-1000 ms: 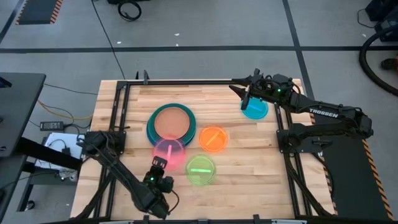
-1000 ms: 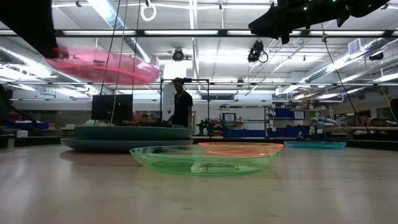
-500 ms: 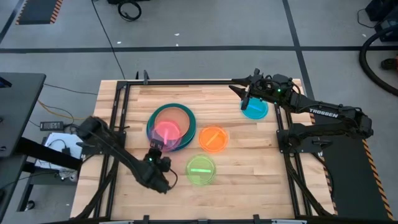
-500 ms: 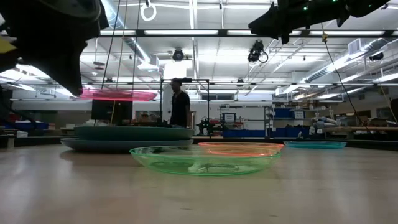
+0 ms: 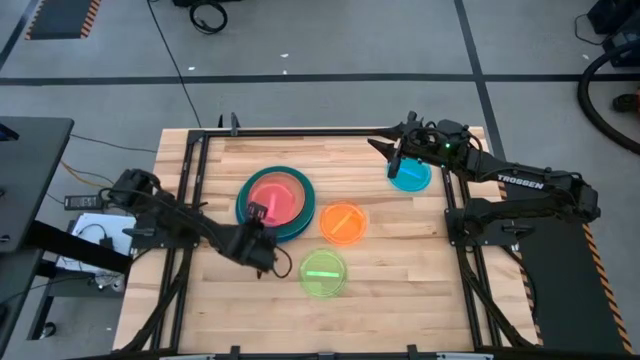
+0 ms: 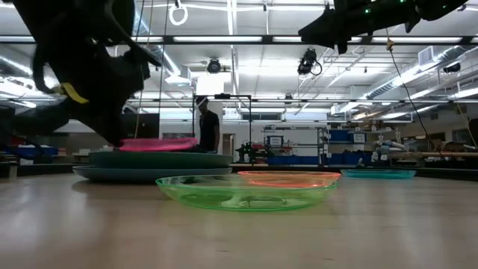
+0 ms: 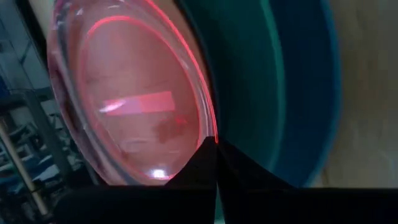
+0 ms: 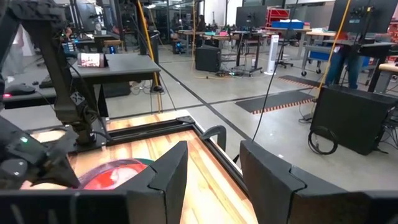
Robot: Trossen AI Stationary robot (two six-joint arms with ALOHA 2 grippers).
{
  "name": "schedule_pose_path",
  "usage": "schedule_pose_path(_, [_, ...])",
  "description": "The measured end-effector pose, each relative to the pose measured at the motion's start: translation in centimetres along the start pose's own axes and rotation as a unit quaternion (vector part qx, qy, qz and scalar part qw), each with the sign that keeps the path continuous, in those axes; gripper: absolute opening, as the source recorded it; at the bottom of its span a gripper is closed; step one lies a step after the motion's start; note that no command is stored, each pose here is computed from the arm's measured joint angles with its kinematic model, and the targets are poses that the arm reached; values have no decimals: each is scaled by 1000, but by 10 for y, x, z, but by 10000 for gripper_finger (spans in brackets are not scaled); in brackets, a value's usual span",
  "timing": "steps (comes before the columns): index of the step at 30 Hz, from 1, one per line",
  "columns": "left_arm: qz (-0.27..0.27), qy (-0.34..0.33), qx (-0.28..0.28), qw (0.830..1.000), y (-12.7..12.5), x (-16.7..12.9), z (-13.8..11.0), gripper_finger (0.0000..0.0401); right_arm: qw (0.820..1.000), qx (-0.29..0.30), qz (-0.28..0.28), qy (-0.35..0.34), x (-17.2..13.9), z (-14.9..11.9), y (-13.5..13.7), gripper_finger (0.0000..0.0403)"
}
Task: Stack plastic plates
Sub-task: Stack the transparent pink plate on the brown plate, then stack the transparent green plate on the transparent pink plate
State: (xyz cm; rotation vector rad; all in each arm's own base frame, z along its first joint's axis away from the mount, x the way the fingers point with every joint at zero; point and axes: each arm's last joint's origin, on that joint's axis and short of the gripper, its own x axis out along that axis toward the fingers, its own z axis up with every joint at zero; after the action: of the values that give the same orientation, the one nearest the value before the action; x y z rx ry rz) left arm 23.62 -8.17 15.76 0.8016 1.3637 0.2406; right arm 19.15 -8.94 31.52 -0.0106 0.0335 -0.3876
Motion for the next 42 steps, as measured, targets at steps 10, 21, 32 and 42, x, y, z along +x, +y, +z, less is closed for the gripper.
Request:
schedule_pose_path(10, [-7, 6, -30, 1000, 19, 28, -1, 17, 1000, 9, 3, 17, 0, -3, 1, 158])
schedule_pose_path(21, [-12, -24, -20, 999, 18, 19, 2, 109, 999, 20, 3, 40, 0, -8, 2, 158])
schedule_pose_path(32, [-11, -105, -72, 992, 34, -17, 14, 123, 999, 24, 14, 44, 0, -8, 7, 158])
schedule_pose_path(42, [-113, -202, -87, 969, 10, -24, 42, 123, 998, 30, 14, 55, 0, -10, 7, 158])
